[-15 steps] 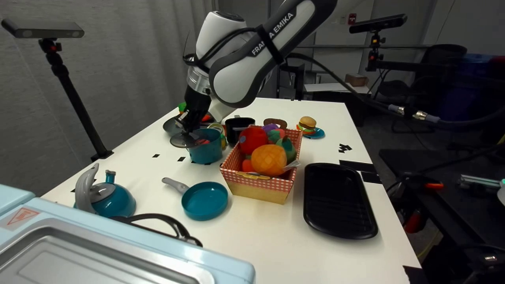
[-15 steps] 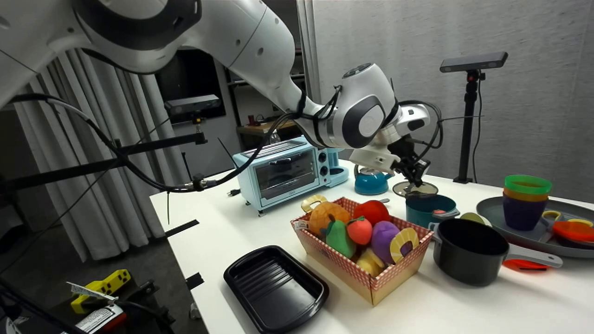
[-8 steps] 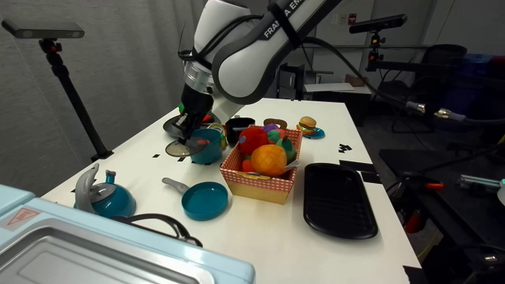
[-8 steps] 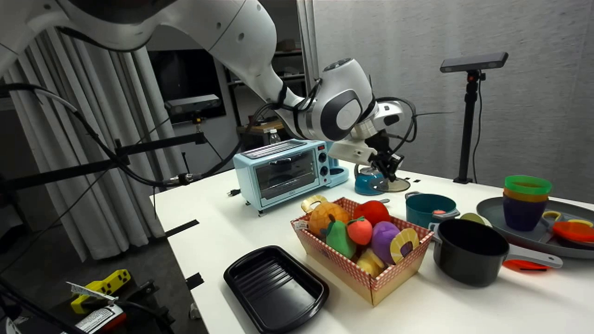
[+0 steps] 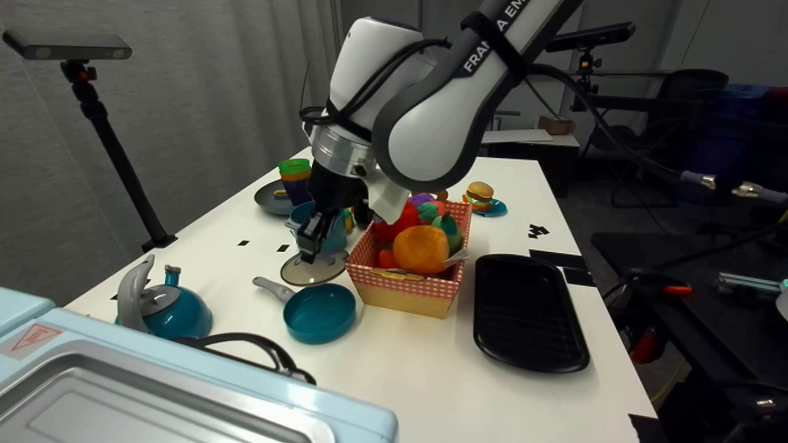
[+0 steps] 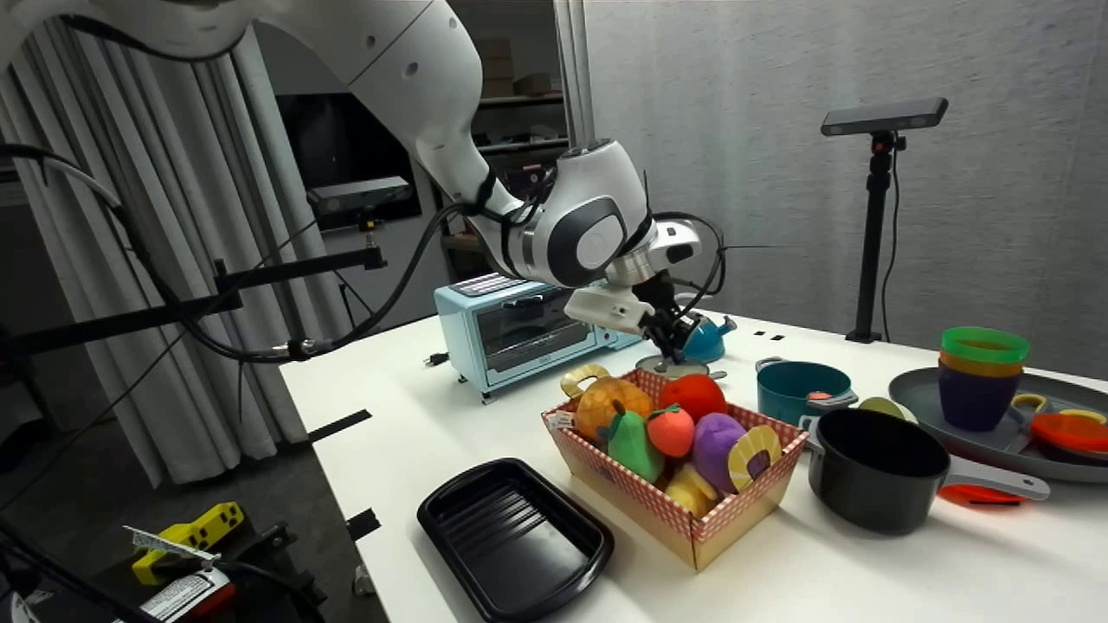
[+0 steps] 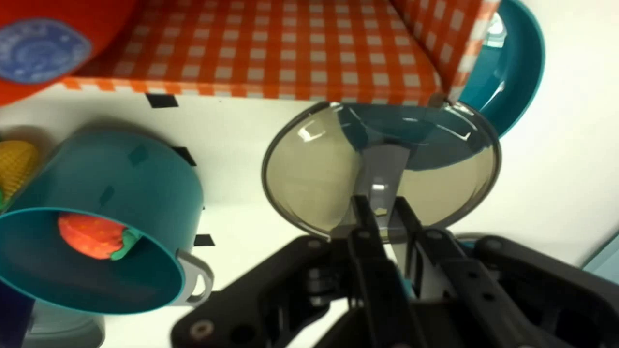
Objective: Remove the lid from the blue pot and put it on the pan
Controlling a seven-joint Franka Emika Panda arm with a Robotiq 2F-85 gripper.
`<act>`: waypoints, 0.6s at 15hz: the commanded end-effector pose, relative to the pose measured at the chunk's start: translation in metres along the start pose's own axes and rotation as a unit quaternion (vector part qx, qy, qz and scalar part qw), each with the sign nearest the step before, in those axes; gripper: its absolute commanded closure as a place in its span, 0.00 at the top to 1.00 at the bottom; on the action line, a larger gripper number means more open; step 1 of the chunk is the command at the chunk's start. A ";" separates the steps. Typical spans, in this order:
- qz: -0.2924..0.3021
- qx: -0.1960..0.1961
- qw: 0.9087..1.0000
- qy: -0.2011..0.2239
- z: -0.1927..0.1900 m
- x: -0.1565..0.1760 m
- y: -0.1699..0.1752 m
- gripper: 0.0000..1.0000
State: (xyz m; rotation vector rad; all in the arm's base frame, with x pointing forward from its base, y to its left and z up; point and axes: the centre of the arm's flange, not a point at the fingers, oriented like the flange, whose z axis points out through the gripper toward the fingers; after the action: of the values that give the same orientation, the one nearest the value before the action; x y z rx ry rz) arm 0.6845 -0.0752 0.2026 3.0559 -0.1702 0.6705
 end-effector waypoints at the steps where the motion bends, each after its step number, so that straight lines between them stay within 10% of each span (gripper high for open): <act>1: -0.025 0.014 1.000 0.013 -0.007 -0.021 -0.020 0.04; 9: -0.044 0.013 0.999 -0.003 0.009 -0.051 -0.032 0.04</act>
State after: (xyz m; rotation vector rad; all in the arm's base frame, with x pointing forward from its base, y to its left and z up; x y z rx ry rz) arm 0.6620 -0.0334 0.1756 3.0896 -0.0654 0.6589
